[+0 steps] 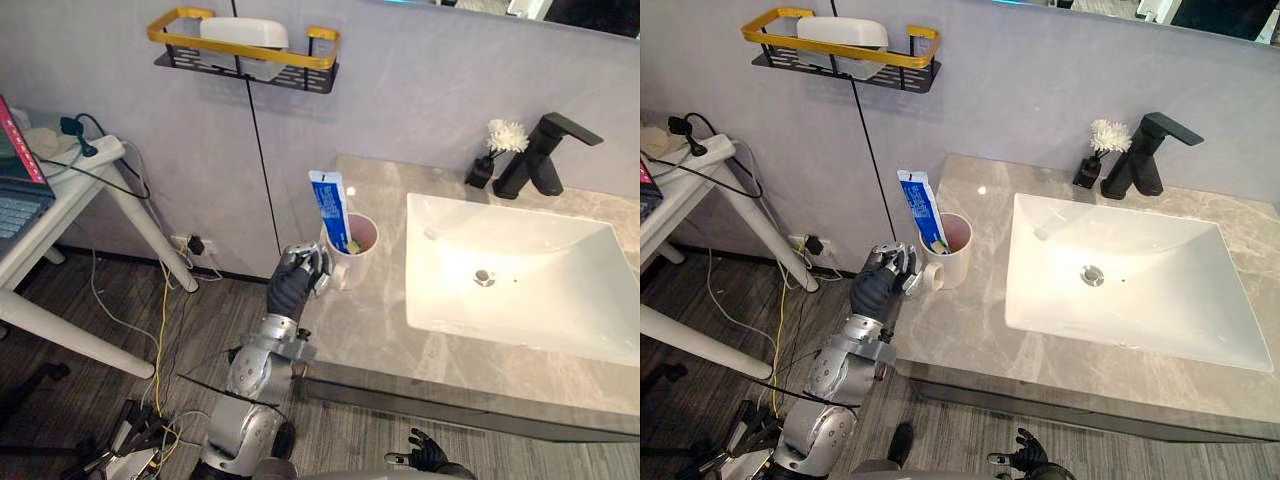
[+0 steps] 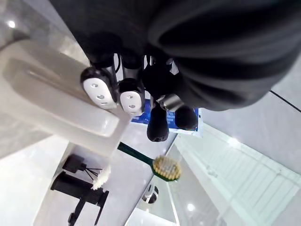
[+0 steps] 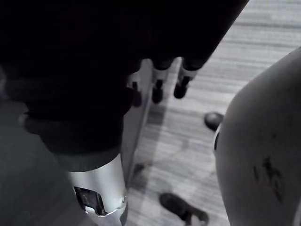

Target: Organize washtable

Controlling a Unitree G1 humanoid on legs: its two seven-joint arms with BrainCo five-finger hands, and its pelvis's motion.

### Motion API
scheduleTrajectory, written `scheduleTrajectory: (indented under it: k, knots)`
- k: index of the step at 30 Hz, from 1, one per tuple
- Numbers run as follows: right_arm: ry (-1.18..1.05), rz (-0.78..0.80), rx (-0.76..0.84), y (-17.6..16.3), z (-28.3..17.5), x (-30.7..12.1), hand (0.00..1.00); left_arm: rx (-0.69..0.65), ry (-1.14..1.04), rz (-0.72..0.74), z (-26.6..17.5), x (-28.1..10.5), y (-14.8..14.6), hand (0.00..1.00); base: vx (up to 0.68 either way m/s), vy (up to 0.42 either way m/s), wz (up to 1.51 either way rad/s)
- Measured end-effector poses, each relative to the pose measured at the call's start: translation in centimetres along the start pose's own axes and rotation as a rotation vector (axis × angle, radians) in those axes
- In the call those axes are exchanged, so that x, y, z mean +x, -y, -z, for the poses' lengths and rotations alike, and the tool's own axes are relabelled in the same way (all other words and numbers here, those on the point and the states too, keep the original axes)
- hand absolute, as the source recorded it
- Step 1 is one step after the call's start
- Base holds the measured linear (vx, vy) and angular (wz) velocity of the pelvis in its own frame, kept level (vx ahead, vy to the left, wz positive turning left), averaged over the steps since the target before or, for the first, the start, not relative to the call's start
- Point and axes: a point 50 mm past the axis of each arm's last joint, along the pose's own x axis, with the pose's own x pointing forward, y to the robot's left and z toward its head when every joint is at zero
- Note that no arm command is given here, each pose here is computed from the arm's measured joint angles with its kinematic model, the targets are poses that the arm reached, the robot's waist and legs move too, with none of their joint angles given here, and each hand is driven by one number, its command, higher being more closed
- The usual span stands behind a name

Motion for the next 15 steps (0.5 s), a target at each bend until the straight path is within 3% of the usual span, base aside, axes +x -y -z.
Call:
scheduleTrajectory:
  k: [6, 15]
  knots:
    - [-0.018, 0.001, -0.010, 0.2, 0.5, 0.0, 0.00, -0.036, -0.012, 0.092, 0.0, -0.2, 1.2, 1.00, 0.00, 0.000, 0.00]
    - [-0.021, 0.000, -0.033, 0.5, 0.6, 0.0, 0.00, -0.048, -0.071, 0.099, 1.0, -1.3, 1.3, 1.00, 0.00, 0.000, 0.00]
